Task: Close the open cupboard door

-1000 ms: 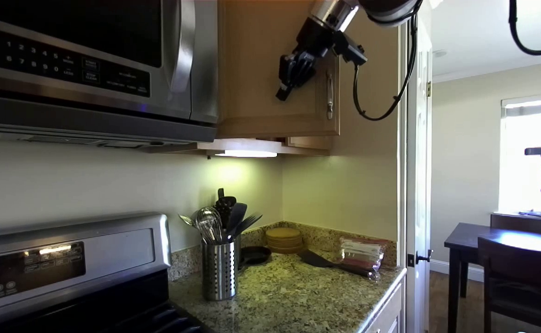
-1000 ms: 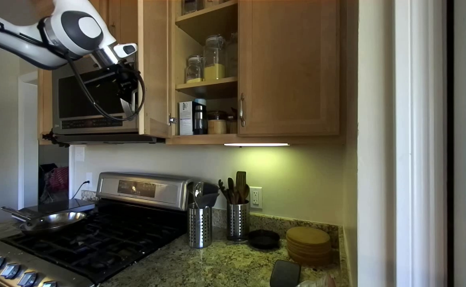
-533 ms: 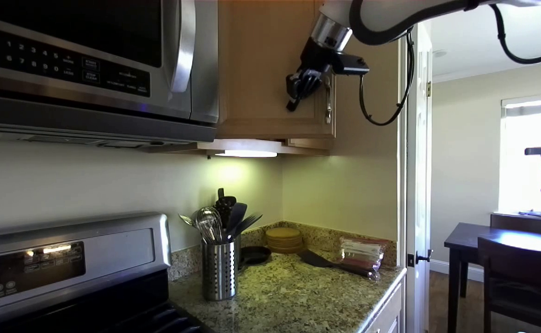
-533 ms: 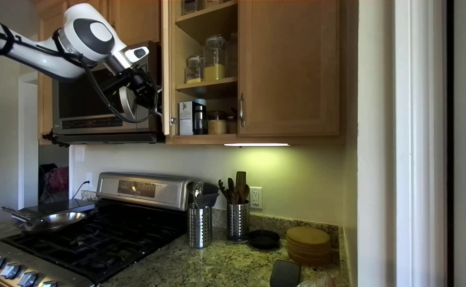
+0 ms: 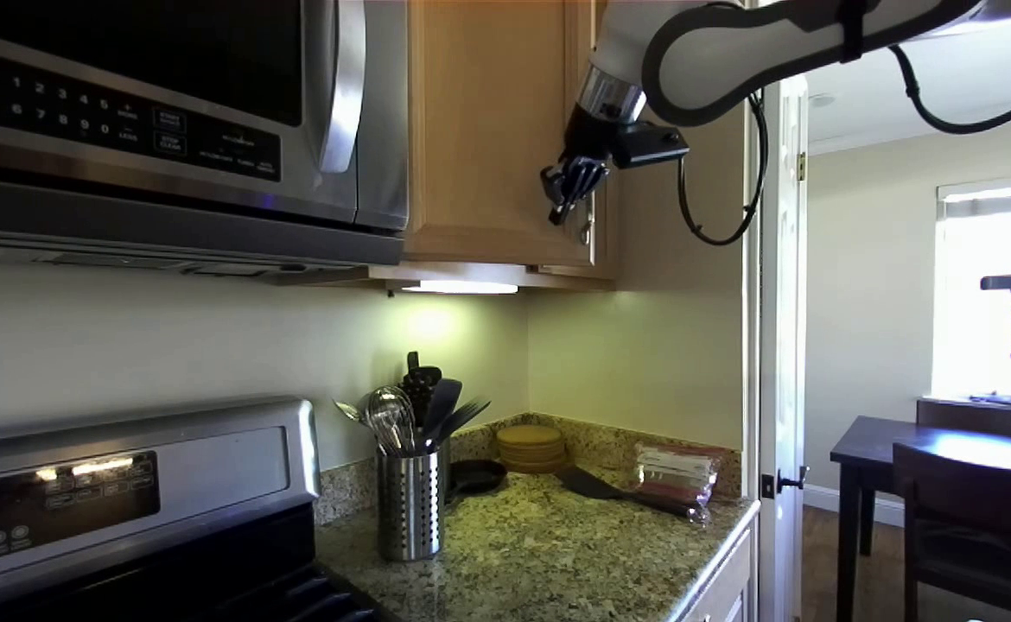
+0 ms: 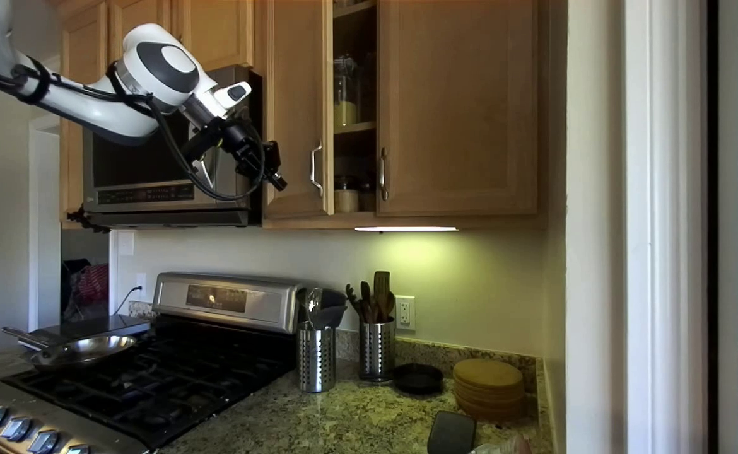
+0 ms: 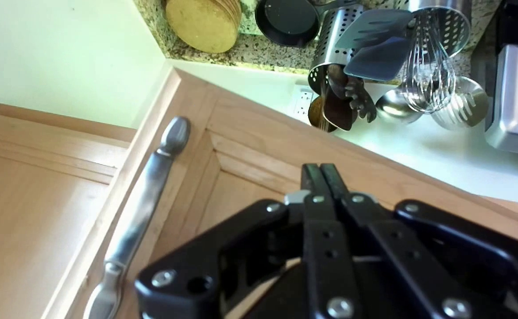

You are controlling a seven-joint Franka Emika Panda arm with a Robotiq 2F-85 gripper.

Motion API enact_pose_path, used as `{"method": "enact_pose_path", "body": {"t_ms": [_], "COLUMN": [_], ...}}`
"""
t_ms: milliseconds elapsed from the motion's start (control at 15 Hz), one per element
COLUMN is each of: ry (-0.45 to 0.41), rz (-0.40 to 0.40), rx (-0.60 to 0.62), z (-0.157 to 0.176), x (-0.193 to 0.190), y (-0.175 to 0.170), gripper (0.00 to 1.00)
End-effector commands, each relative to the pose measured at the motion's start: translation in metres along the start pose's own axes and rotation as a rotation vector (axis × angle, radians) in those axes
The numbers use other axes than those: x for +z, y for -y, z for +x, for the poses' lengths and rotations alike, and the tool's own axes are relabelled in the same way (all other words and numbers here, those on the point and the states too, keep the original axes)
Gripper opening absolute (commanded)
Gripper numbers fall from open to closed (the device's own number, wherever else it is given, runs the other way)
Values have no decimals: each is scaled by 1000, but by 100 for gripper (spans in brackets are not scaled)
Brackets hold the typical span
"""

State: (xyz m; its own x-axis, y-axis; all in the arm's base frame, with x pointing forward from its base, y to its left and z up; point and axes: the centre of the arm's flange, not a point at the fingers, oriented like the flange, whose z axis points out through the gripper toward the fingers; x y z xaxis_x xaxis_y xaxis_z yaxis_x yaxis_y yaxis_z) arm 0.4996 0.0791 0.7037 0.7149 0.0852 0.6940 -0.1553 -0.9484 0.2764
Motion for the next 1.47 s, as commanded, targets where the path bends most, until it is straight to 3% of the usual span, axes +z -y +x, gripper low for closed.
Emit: {"method": "enact_pose_path", "body": {"t_ms": [0, 267, 467, 733, 1067, 1400], "ry": [59, 210, 383, 561, 722, 787], "rz": [37, 126, 195, 218, 238, 288], "rx": [1, -6, 11, 47, 67, 101], "z": [-15, -47, -84, -130, -182, -222], "x": [-14, -14, -22, -35, -53, -72], "y": [5, 21, 29, 25, 19, 23], "gripper": [31, 55, 74, 98, 100, 100]}}
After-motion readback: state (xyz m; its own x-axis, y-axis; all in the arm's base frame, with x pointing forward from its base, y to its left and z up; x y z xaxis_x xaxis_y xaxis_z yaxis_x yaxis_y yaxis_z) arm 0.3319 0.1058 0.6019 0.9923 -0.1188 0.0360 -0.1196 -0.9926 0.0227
